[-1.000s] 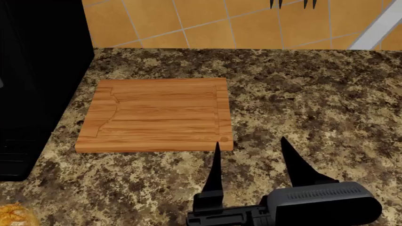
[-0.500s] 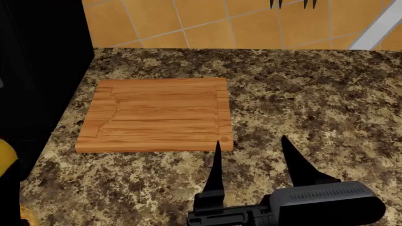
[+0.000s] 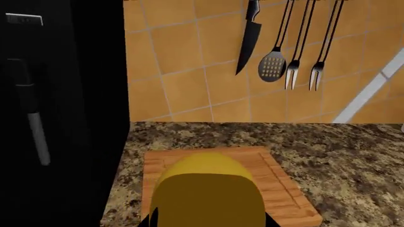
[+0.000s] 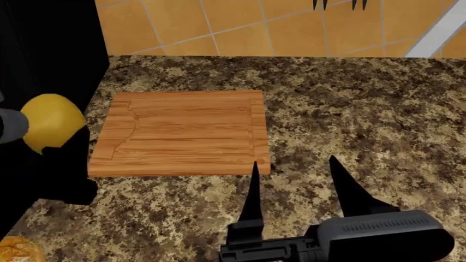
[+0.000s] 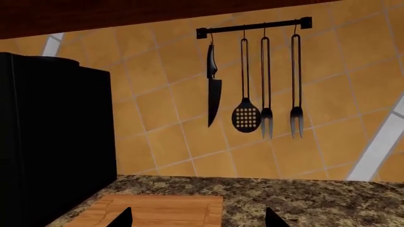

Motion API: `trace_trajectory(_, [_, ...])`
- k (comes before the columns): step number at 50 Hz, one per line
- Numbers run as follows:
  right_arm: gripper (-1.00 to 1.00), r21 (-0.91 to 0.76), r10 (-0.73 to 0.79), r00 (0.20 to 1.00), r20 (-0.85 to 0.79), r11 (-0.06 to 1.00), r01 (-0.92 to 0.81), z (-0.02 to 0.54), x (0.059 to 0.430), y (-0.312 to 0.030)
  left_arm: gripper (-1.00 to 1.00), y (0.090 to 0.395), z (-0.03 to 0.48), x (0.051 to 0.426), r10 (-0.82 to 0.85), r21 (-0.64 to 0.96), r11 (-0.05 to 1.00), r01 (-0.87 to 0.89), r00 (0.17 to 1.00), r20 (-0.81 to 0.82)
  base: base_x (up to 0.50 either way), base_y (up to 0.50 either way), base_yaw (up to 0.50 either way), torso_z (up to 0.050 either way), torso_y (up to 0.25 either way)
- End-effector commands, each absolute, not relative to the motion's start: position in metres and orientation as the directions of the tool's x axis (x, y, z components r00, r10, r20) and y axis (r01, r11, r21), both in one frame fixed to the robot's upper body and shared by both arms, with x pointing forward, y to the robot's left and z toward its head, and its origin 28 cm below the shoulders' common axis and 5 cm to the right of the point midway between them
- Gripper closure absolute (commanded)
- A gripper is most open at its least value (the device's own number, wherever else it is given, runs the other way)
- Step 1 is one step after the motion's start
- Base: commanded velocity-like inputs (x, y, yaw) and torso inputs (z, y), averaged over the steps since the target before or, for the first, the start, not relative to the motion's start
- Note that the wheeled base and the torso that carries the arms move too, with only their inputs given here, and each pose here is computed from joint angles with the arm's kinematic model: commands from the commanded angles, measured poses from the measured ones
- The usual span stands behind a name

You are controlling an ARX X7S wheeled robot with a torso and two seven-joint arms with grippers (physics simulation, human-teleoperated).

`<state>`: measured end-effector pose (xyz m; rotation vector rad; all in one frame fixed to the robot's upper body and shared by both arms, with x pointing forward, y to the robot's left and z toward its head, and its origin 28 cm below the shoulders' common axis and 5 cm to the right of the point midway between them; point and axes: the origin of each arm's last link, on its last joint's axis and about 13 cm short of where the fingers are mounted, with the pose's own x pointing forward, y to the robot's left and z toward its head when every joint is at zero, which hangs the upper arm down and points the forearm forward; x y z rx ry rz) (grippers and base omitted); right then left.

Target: Place the bread and cheese on the cutting board.

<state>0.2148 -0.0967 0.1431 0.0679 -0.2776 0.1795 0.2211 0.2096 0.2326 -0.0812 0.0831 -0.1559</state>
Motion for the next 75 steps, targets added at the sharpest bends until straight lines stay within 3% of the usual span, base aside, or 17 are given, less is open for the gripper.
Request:
trace_trajectory(1, [-1.00,0.048,0.168,0.945,0.280,0.981,-0.189,0.143,0.215,-0.097,1.00,0.185,0.244,0.247,-0.216,-0.105,0.973,0.206,0.972,-0.095,0.00,0.00,0.00,0.000,0.000])
trace_trajectory(14, [-1.00,0.055,0.180,0.945,0.274,0.978,-0.202,0.143,0.215,-0.096,1.00,0.175,0.250,0.284,-0.201,-0.135,0.974,0.184,0.970,-0.133,0.00,0.00,0.00,0.000,0.001])
trace_trajectory(38, [-1.00,0.061,0.172,0.943,0.284,0.979,-0.197,0.146,0.215,-0.100,1.00,0.169,0.215,0.359,-0.121,-0.161,0.984,0.072,0.940,-0.319,0.00,0.00,0.00,0.000,0.000])
trace_trajectory(75, [-1.00,0.061,0.173,0.939,0.298,0.978,-0.200,0.148,0.211,-0.100,1.00,0.184,0.166,0.373,0.025,-0.096,0.993,-0.073,0.903,-0.429,0.00,0.00,0.00,0.000,0.001])
